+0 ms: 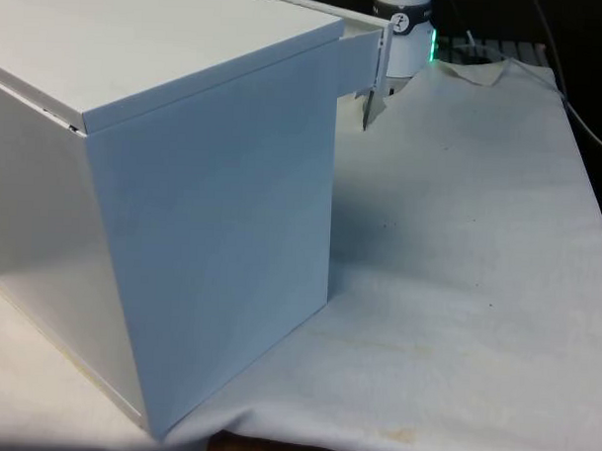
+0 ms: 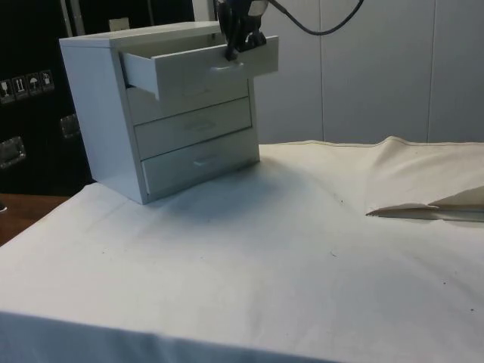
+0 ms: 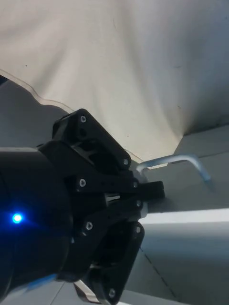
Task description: Open the drawer, then close it.
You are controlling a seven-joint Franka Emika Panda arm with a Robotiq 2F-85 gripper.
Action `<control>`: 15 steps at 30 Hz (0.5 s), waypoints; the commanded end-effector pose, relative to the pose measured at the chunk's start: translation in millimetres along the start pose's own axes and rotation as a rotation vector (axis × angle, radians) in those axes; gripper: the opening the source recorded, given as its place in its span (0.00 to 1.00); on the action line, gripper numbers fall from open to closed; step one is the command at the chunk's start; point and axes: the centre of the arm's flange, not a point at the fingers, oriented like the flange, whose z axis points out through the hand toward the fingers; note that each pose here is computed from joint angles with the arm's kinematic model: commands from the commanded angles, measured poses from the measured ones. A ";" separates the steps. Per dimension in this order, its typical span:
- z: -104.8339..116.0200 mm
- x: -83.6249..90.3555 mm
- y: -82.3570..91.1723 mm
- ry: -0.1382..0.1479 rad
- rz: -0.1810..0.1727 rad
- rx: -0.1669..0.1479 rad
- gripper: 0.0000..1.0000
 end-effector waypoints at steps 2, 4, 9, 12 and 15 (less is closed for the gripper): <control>-0.4 -0.9 8.5 -0.013 -0.002 -0.029 0.00; -0.3 -0.7 9.9 -0.014 -0.004 -0.032 0.00; -0.2 -0.6 16.9 -0.021 -0.006 -0.048 0.00; 0.6 -0.6 19.1 -0.024 -0.007 -0.054 0.00; 3.0 0.0 23.2 -0.030 -0.009 -0.065 0.00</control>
